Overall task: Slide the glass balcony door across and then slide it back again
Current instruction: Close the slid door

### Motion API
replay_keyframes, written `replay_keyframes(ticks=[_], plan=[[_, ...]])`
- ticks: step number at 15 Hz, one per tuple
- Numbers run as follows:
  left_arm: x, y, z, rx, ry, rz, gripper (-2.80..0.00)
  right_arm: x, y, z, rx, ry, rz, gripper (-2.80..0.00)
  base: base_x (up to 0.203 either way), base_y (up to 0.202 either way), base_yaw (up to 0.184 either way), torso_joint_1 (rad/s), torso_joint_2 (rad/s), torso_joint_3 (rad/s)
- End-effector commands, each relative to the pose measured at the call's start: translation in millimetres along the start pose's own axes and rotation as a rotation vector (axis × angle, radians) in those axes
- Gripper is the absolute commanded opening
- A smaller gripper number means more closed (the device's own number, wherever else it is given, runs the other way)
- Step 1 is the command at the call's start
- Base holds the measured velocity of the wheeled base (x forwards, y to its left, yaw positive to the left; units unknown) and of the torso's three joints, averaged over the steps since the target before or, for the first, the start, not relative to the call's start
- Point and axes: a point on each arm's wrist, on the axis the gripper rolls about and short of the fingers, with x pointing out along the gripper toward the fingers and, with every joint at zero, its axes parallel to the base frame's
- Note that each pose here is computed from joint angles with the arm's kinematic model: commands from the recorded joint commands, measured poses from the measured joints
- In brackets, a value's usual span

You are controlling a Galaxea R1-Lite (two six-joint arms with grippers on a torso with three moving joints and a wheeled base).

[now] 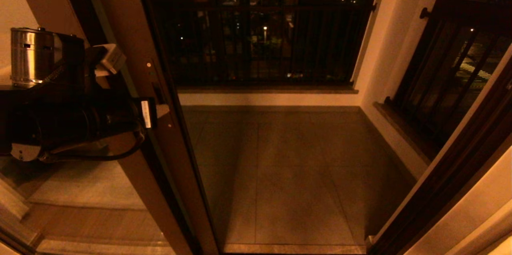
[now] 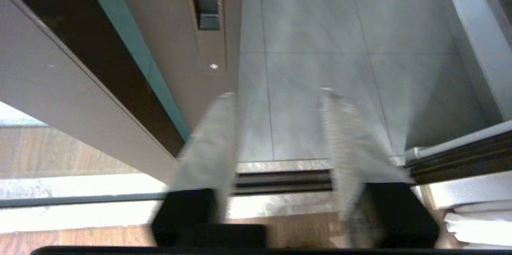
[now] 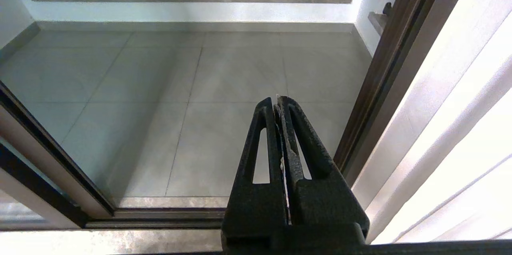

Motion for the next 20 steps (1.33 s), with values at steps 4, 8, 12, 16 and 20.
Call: replay_keyframes(ticks=[4,8,12,16,20], plan=[[27,-4.9,-3,-0.001,0.001,-0.019,0.00,0,0,0,-0.001,0.002,0.001,-2.80,0.000,0.000,0.000,0.000,0.00,0.000],[55,-11.5,2,-0.007,-0.060,-0.052,0.00,0,0,0,-0.001,0.002,0.001,-2.80,0.000,0.000,0.000,0.000,0.00,0.000],[51,-5.4,6,-0.012,-0.062,-0.124,0.00,0,0,0,-0.001,0.002,0.000,-2.80,0.000,0.000,0.000,0.000,0.00,0.000],[50,8.6,10,-0.024,-0.069,-0.140,0.00,0,0,0,-0.001,0.002,0.001,-2.80,0.000,0.000,0.000,0.000,0.00,0.000],[60,13.6,7,-0.027,-0.051,-0.120,0.00,0,0,0,-0.001,0.002,0.001,-2.80,0.000,0.000,0.000,0.000,0.00,0.000]])
